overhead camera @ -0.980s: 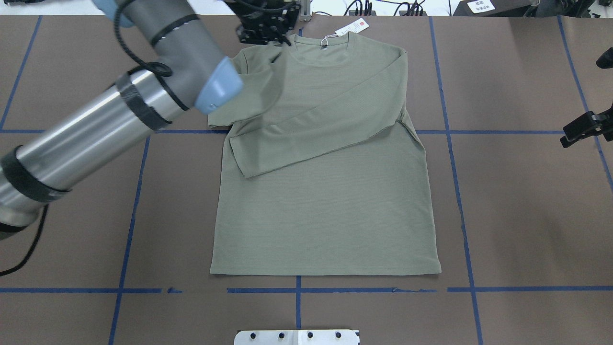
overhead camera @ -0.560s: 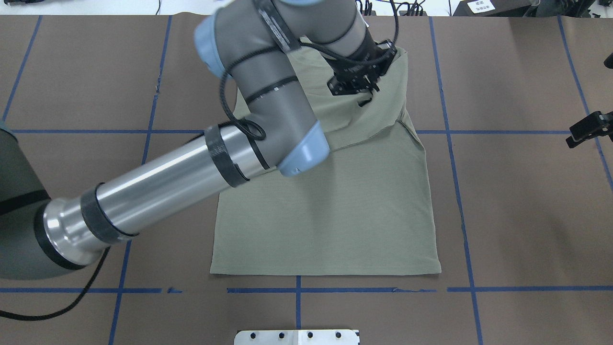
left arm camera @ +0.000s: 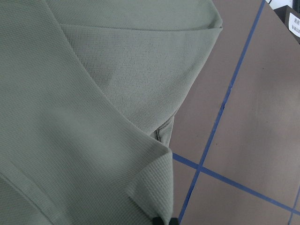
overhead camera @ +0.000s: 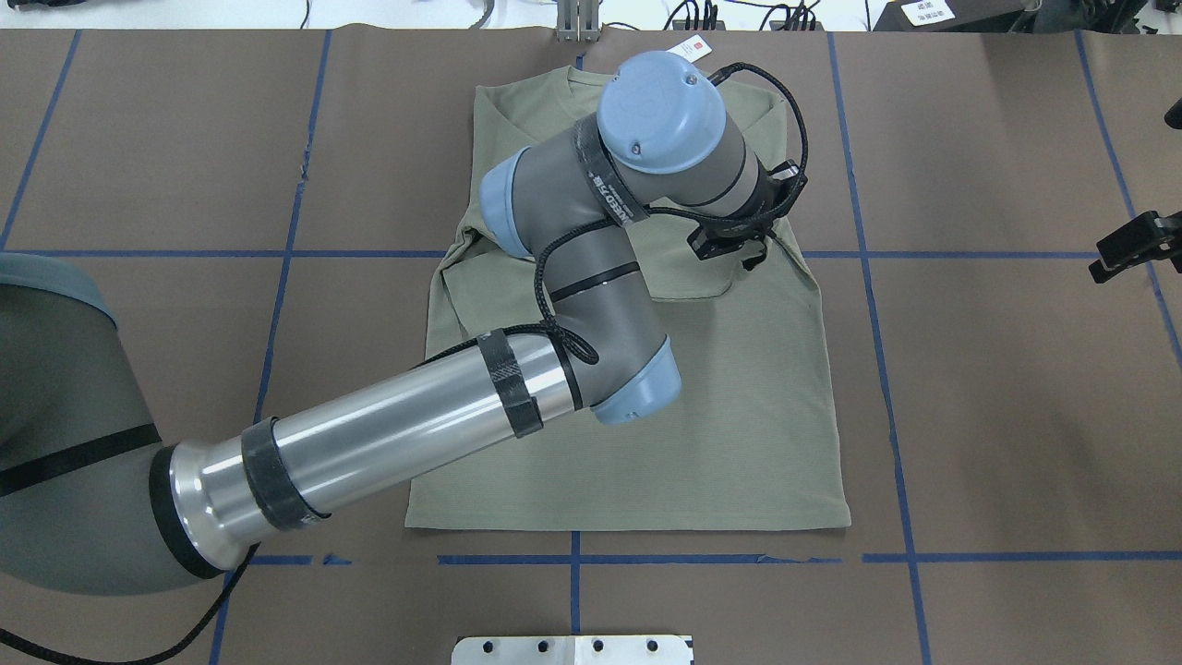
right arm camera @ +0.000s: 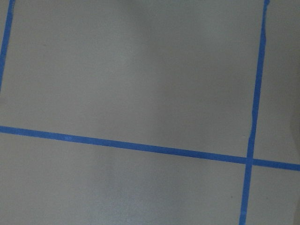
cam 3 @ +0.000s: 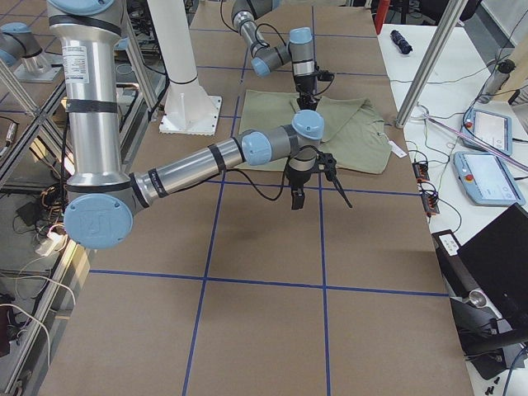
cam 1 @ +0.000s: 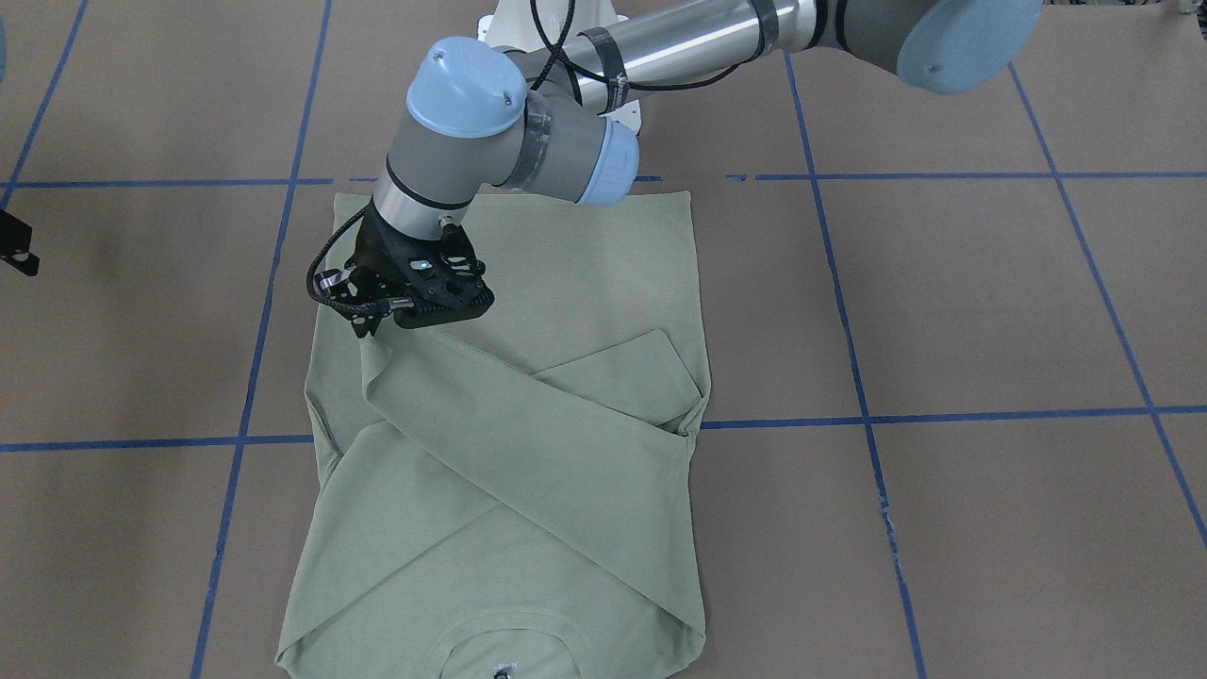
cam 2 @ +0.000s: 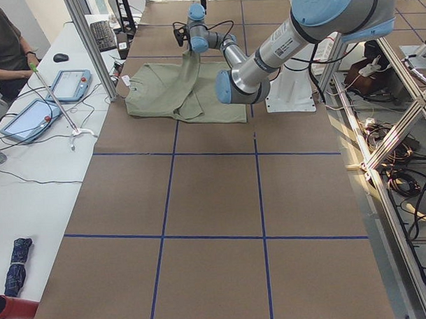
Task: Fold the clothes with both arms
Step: 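Carry the grasped sleeve with the left gripper across the shirt body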
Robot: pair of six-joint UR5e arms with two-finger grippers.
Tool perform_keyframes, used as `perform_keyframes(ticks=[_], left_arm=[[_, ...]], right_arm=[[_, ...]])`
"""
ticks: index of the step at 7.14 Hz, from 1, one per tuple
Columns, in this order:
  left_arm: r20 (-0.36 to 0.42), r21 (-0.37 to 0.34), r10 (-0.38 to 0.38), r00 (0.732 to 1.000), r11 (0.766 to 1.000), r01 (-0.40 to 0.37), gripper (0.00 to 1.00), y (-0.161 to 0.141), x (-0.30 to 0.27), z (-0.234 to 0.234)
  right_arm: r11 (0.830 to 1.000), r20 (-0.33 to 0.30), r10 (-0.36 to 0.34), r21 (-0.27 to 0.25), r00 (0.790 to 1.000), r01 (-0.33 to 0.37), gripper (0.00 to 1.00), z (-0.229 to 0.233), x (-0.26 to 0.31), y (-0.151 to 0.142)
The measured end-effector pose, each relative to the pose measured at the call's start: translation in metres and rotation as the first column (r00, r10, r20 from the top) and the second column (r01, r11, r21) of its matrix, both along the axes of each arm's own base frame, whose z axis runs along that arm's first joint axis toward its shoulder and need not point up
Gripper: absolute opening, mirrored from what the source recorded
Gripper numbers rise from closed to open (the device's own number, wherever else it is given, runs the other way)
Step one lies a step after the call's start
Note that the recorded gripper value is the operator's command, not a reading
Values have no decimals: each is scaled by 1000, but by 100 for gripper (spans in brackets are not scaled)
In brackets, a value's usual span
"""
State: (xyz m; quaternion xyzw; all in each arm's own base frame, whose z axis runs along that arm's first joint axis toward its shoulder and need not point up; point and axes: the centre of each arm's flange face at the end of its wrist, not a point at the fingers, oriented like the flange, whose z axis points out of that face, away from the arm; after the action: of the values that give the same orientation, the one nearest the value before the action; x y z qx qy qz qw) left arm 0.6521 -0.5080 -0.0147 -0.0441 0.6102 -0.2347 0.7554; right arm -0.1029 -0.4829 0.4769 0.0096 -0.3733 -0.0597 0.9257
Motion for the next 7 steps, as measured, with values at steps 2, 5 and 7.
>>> perform_keyframes(ticks=[2, 5, 7], left_arm=[[-17, -31, -18, 1000, 999, 17, 100, 51, 57, -18], [-55, 35, -19, 998, 999, 21, 100, 100, 92, -18], [-42, 77, -34, 999, 996, 37, 100, 78, 78, 0]], right_arm=[[1000, 2, 0, 1, 1000, 0, 100, -1, -1, -1], [1000, 6, 0, 8, 1000, 0, 100, -5, -1, -3], [1000, 19, -2, 11, 1000, 2, 100, -10, -2, -3]])
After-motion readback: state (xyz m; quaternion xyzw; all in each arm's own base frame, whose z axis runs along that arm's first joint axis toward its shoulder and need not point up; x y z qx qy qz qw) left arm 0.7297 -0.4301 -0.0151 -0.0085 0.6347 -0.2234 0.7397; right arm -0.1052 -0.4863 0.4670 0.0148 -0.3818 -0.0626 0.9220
